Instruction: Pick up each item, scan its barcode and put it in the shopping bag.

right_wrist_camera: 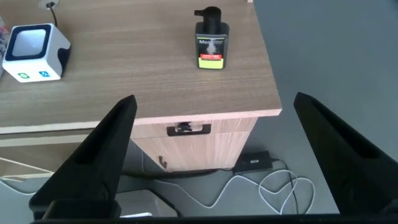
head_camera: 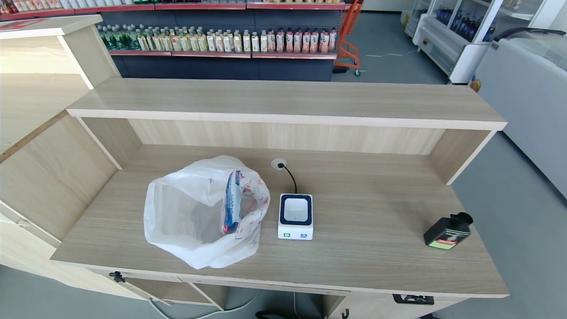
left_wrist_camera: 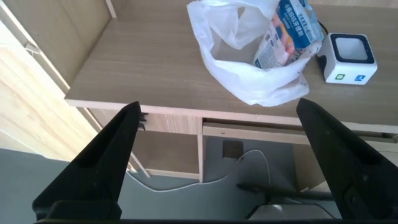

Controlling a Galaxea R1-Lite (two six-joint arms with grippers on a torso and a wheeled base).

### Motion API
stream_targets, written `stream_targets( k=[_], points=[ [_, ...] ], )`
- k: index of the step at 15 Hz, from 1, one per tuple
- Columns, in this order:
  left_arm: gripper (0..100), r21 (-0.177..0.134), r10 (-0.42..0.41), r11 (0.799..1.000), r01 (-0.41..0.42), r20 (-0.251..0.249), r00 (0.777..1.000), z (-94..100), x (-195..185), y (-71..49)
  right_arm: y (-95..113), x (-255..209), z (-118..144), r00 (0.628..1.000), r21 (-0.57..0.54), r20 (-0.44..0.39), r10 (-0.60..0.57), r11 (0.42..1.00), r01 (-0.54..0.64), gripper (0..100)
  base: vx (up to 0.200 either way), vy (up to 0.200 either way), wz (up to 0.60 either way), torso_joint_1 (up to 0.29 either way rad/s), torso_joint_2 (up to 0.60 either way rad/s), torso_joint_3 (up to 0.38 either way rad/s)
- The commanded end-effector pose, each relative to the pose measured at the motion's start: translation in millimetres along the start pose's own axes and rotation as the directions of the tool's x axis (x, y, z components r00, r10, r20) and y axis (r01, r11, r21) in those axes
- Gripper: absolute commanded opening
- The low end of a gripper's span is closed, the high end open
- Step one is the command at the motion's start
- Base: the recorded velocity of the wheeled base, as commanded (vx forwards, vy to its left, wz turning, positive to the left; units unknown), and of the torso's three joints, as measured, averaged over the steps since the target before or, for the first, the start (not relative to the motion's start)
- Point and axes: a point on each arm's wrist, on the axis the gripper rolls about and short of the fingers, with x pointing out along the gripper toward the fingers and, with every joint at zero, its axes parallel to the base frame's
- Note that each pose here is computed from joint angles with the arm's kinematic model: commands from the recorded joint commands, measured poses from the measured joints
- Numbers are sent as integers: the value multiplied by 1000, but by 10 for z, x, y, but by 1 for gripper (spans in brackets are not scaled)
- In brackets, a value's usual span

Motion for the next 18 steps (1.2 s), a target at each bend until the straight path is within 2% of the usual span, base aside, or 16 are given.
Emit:
stream_targets(
  k=[1,2,3,5,6,7,8,9,10,11,12,13,15,18],
  points=[
    [100,0,1,1000,-1,0,1000,0,0,0,2,2,4,1000,-4,1,8,1000,-8,100,0,-200,0,2,7,2],
    [100,-2,1,1000,-1,0,1000,0,0,0,3,-11,54,1000,-3,16,14,1000,-14,100,0,-200,0,7,-2,-2],
    [100,-2,1,1000,-1,0,1000,0,0,0,6,-36,274,998,-5,45,35,999,-34,100,0,-200,0,2,2,2],
    [100,-5,1,1000,-1,0,1000,0,0,0,23,23,672,997,-17,6,77,997,-77,100,0,-200,0,2,2,2],
    [100,-2,-1,1000,1,0,1000,0,0,0,33,134,894,996,-19,-55,64,998,-65,100,0,-200,0,-2,2,12],
    [100,-2,-1,1000,1,0,1000,0,0,0,33,134,894,996,-19,-55,64,998,-65,100,0,0,0,0,0,0],
    [100,-5,-2,1000,2,0,1000,0,0,0,49,507,1183,973,-49,-233,-5,999,-6,100,0,0,0,0,0,0],
    [100,-5,-1,1000,1,0,1000,0,0,0,45,779,1199,921,-110,-385,-58,994,16,100,0,0,0,0,0,0],
    [100,-5,-2,1000,2,0,1000,0,0,0,44,903,1162,890,-138,-452,-67,990,4,100,0,0,0,0,0,0],
    [100,-5,-1,1000,1,0,1000,0,0,0,46,1185,1005,802,-197,-593,-77,979,-52,100,0,0,0,0,0,0],
    [100,-5,-1,1000,1,0,1000,0,0,0,48,1267,929,765,-211,-640,-79,974,-76,100,0,0,0,0,0,0],
    [100,-5,-1,1000,1,0,1000,0,0,0,50,1410,783,688,-227,-721,-82,966,-122,100,0,0,0,0,0,0],
    [100,-5,-1,1000,1,0,1000,0,0,0,69,1640,640,603,-228,-794,-79,958,-175,100,0,0,0,0,0,0],
    [100,-5,-1,1000,1,0,1000,0,0,0,100,1891,569,622,-297,-780,-65,914,-277,100,0,0,0,0,0,0]
  ],
)
